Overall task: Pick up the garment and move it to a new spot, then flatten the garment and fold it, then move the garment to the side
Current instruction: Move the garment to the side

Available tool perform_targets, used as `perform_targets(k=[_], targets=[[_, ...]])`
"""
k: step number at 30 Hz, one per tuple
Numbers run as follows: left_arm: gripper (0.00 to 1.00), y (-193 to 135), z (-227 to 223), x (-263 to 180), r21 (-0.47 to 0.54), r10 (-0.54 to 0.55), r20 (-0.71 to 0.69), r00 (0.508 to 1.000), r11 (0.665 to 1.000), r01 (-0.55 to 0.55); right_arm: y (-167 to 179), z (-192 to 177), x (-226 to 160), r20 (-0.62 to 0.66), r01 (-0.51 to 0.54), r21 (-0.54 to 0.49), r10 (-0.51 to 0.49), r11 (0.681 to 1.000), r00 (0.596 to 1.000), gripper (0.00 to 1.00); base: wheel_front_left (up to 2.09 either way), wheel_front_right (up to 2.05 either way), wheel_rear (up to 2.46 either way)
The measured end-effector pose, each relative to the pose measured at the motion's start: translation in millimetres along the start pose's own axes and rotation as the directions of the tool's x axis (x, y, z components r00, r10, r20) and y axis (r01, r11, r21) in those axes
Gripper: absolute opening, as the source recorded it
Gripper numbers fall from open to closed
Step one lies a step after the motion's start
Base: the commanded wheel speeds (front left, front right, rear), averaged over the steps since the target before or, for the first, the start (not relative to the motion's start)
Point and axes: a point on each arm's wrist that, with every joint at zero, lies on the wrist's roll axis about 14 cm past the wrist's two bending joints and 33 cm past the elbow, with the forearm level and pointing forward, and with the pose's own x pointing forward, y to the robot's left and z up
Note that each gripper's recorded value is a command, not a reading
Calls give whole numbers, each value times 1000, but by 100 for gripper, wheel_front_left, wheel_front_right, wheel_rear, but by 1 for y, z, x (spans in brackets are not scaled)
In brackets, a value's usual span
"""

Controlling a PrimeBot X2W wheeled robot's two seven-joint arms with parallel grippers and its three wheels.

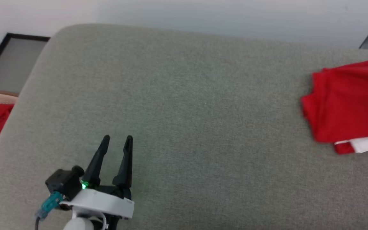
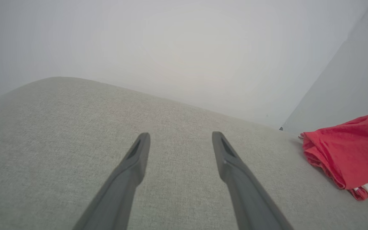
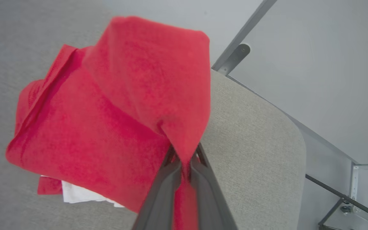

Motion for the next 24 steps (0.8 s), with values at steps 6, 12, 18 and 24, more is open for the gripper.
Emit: perform_targets(k=[6,12,18,24], targets=[[100,-10,-10,18,5,-37,-21,999,999,37,-54,-12,2,-26,132,-42,-134,990,991,0,0,0,0],[100,-17,-21,33,10,-66,-45,997,998,66,-96,-26,4,-57,235,-127,-244,964,968,0,0,0,0],[100,-23,-30,47,12,-90,-60,994,996,91,-134,-45,4,-106,316,-204,-342,926,934,0,0,0,0],[100,-28,-42,58,15,-110,-80,991,994,111,-160,-61,9,-141,362,-276,-410,890,901,0,0,0,0]])
